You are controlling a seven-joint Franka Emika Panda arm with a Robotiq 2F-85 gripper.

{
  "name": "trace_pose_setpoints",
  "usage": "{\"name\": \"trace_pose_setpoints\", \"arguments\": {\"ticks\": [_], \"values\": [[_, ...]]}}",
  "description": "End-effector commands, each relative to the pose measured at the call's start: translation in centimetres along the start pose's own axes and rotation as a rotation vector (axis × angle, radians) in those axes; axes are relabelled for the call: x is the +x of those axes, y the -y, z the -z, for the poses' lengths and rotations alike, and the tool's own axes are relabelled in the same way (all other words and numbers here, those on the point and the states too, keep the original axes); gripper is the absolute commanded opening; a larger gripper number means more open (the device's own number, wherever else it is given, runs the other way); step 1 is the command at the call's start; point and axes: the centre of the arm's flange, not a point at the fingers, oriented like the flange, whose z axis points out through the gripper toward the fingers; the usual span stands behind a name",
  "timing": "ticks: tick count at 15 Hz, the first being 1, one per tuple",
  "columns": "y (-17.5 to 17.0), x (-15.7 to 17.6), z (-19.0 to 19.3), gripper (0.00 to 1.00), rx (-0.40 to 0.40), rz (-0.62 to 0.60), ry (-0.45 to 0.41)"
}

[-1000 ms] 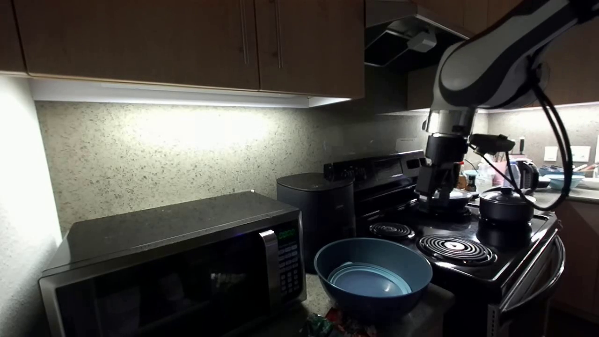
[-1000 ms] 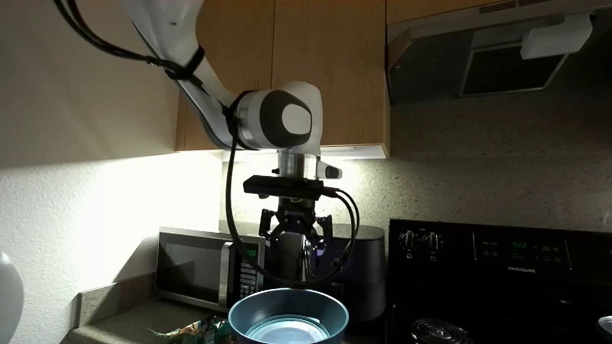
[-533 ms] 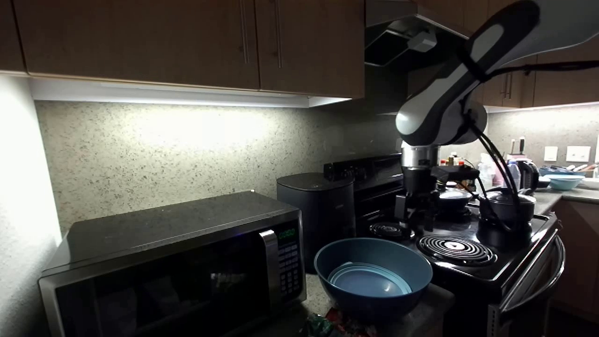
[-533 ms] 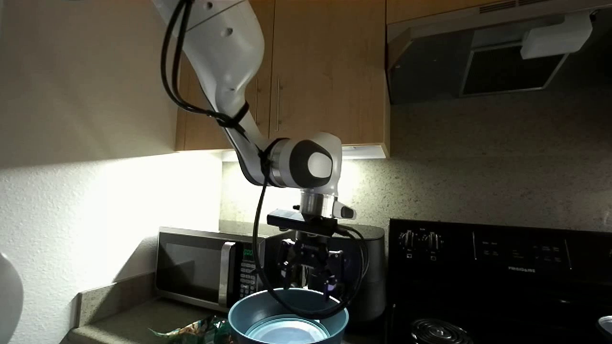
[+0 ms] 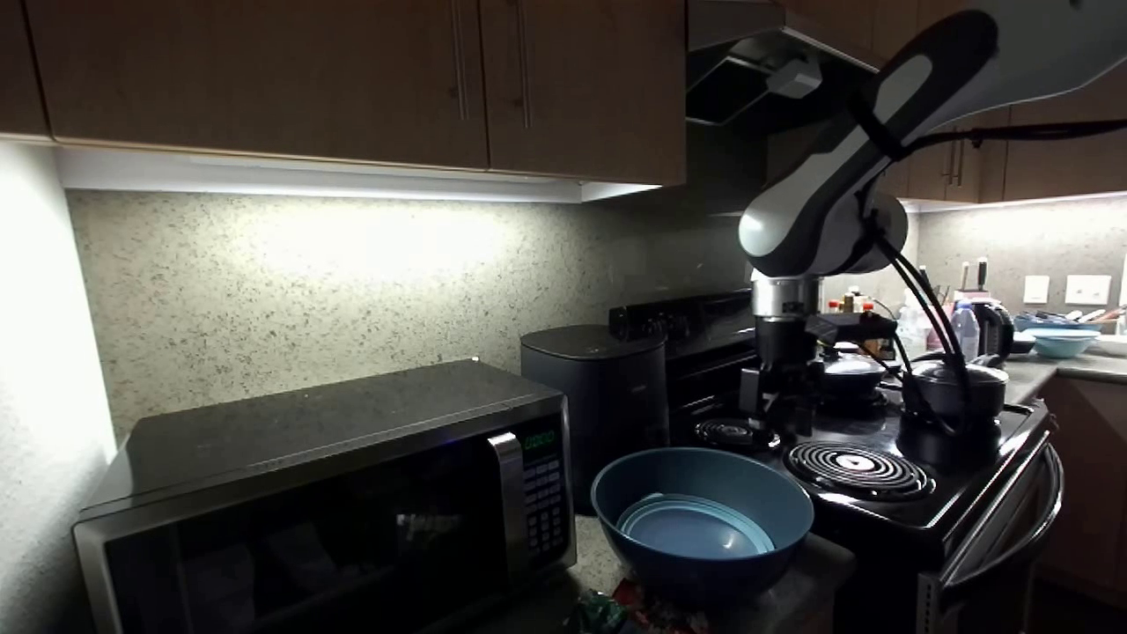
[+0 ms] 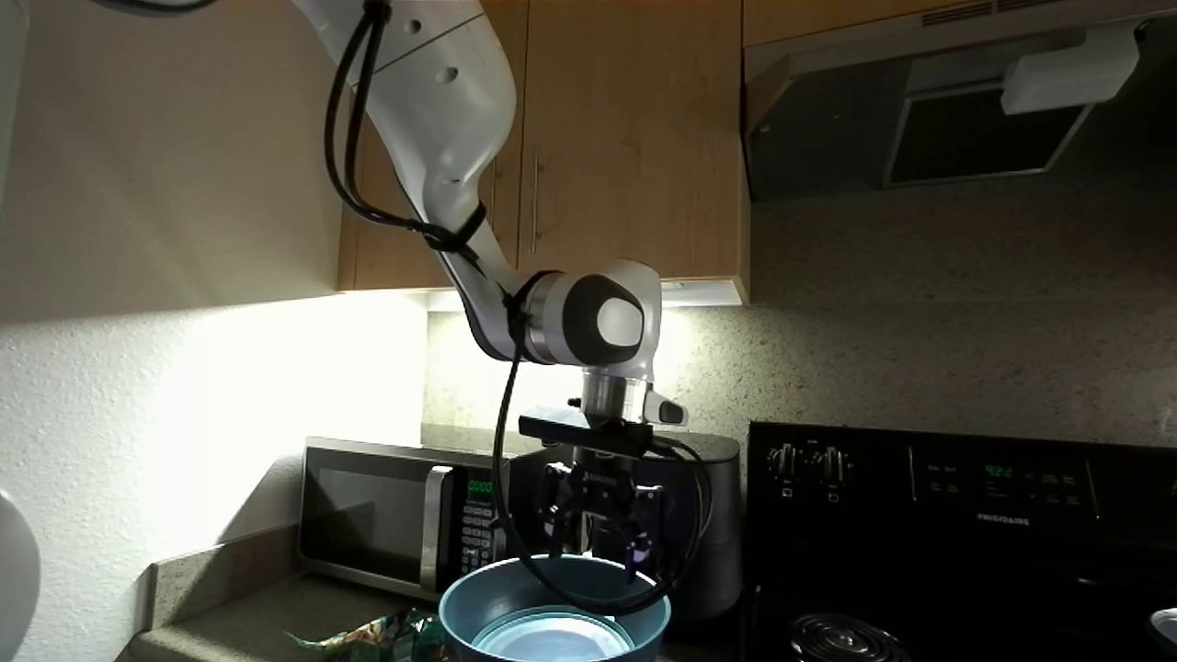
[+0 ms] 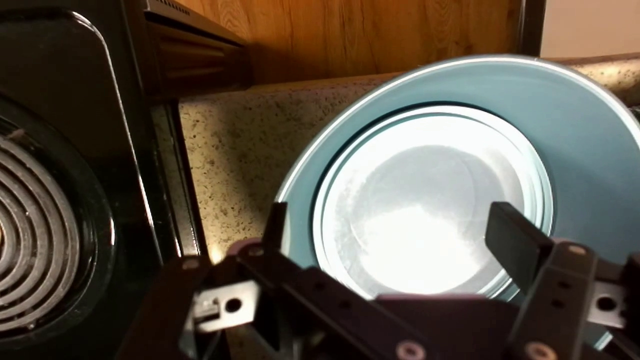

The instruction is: Put the blue bowl on top of the air fryer then set it down again

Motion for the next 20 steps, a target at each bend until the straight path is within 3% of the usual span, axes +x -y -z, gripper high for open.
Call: {"name": "trace_pose_setpoints", "arguments": {"ticks": [1, 10, 11, 12, 20], "values": [[-1.6, 2.5, -2.2, 1.00, -0.002, -0.037, 0.054], [-5.9, 10.5, -7.8, 1.00, -0.049, -0.116, 0.171], [-5.9, 11.2, -8.2, 0.77, -0.050, -0.119, 0.187], [-5.9, 11.9, -8.5, 0.74, -0.055, -0.119, 0.200], [-6.0, 14.0, -10.5, 0.20, -0.032, -0.115, 0.282]]}}
